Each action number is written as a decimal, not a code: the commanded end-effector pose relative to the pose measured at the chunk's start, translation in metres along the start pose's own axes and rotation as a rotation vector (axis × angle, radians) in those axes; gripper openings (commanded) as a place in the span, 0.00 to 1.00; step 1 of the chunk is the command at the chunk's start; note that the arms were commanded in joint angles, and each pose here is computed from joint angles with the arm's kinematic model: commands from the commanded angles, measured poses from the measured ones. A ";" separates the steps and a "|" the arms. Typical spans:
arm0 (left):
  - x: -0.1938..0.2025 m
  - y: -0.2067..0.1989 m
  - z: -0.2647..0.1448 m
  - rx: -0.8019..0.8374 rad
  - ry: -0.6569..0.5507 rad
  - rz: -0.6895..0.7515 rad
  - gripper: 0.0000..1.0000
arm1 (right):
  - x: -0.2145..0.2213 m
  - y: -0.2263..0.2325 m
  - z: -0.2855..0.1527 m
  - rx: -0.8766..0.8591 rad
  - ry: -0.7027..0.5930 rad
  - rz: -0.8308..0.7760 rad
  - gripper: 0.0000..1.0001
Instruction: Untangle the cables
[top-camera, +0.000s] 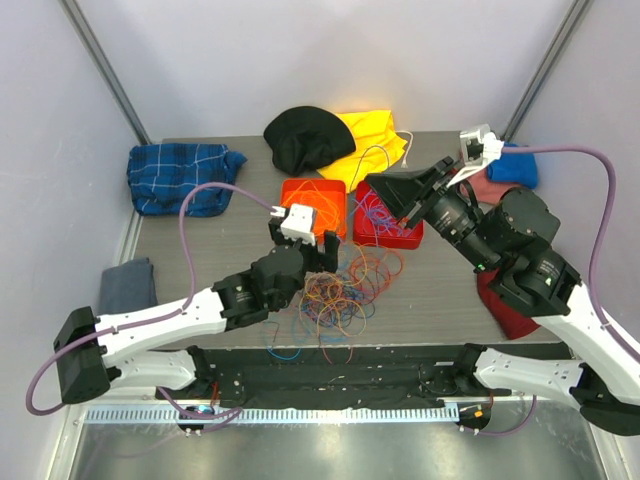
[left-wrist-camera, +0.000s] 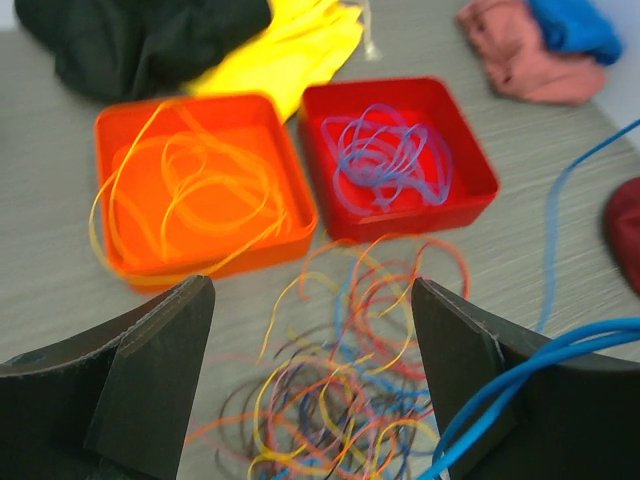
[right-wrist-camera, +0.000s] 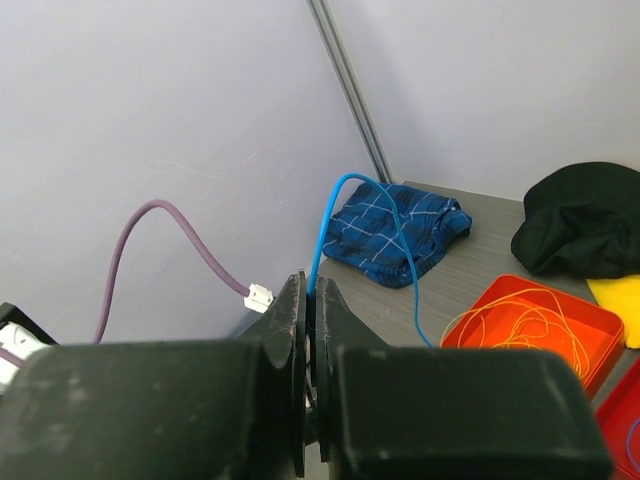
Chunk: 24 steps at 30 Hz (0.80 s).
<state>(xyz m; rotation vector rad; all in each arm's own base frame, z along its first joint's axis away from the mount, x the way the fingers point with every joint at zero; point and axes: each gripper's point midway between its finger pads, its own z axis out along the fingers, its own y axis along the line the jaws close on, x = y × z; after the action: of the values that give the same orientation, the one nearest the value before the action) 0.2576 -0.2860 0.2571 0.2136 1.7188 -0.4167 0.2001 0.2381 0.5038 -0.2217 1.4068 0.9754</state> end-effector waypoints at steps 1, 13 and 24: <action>0.030 0.036 -0.014 -0.135 0.050 -0.051 0.84 | -0.054 0.012 -0.019 -0.024 -0.131 -0.017 0.01; 0.098 0.086 -0.048 -0.267 0.172 -0.113 0.81 | -0.091 0.018 -0.027 -0.011 -0.192 -0.066 0.01; 0.093 0.099 -0.073 -0.220 0.124 -0.256 0.87 | -0.098 0.002 -0.016 0.093 -0.202 -0.132 0.01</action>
<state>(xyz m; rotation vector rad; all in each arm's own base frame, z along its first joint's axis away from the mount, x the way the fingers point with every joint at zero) 0.2108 -0.1795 0.1370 -0.0413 1.9839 -0.2845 0.1874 0.1916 0.5828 -0.1758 1.2324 0.8866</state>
